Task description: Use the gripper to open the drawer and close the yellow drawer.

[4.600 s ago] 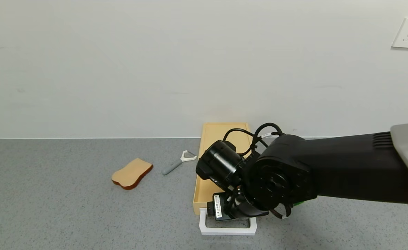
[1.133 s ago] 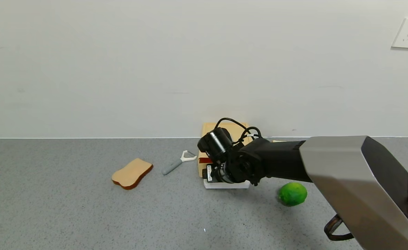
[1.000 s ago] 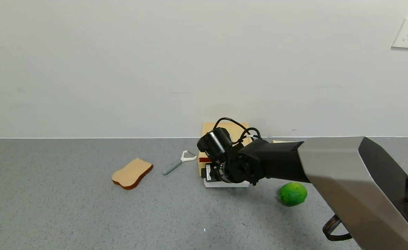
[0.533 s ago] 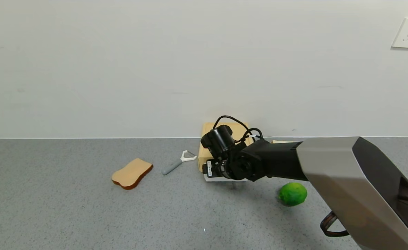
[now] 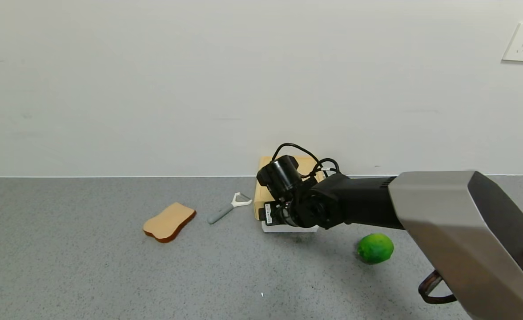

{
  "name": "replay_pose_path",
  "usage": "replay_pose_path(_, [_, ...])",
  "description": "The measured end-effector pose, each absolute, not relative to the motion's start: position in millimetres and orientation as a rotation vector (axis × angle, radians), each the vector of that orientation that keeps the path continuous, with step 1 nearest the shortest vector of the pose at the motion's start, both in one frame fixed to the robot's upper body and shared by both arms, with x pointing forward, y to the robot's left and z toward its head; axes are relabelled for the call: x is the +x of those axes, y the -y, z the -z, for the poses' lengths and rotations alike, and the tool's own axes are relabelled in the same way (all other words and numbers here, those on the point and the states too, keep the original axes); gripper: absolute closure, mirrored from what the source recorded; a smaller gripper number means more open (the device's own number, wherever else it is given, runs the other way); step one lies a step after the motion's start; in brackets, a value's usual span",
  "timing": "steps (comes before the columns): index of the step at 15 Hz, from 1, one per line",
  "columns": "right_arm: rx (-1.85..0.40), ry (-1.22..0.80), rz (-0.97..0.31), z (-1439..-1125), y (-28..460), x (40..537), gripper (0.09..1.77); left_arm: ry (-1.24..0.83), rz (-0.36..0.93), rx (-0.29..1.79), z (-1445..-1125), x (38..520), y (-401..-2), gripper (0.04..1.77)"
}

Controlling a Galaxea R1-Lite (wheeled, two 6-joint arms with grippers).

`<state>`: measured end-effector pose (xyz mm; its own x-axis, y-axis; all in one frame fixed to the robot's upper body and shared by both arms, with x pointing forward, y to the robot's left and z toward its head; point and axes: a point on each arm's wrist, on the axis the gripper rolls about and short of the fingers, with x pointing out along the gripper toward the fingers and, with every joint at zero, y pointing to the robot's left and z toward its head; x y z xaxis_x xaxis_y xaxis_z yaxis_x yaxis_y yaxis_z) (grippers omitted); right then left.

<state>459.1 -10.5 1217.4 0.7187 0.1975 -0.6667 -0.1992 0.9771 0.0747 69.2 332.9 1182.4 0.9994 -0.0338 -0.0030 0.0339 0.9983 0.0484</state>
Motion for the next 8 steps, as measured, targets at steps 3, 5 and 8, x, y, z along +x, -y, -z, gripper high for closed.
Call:
replay_pose_path(3, [-0.032, -0.738, -0.247, -1249.5, 14.6, 440.9, 0.15, -0.002, 0.034, 0.049, -1182.4, 69.2, -332.9, 0.09])
replay_pose_path(5, [-0.063, -0.712, -0.281, -1279.9, 23.0, 427.6, 0.15, -0.002, 0.034, 0.048, -1182.4, 69.2, -332.9, 0.09])
replay_pose_path(8, [-0.103, -0.649, -0.370, -1331.0, 49.1, 403.9, 0.15, -0.002, 0.034, 0.049, -1182.4, 69.2, -332.9, 0.09])
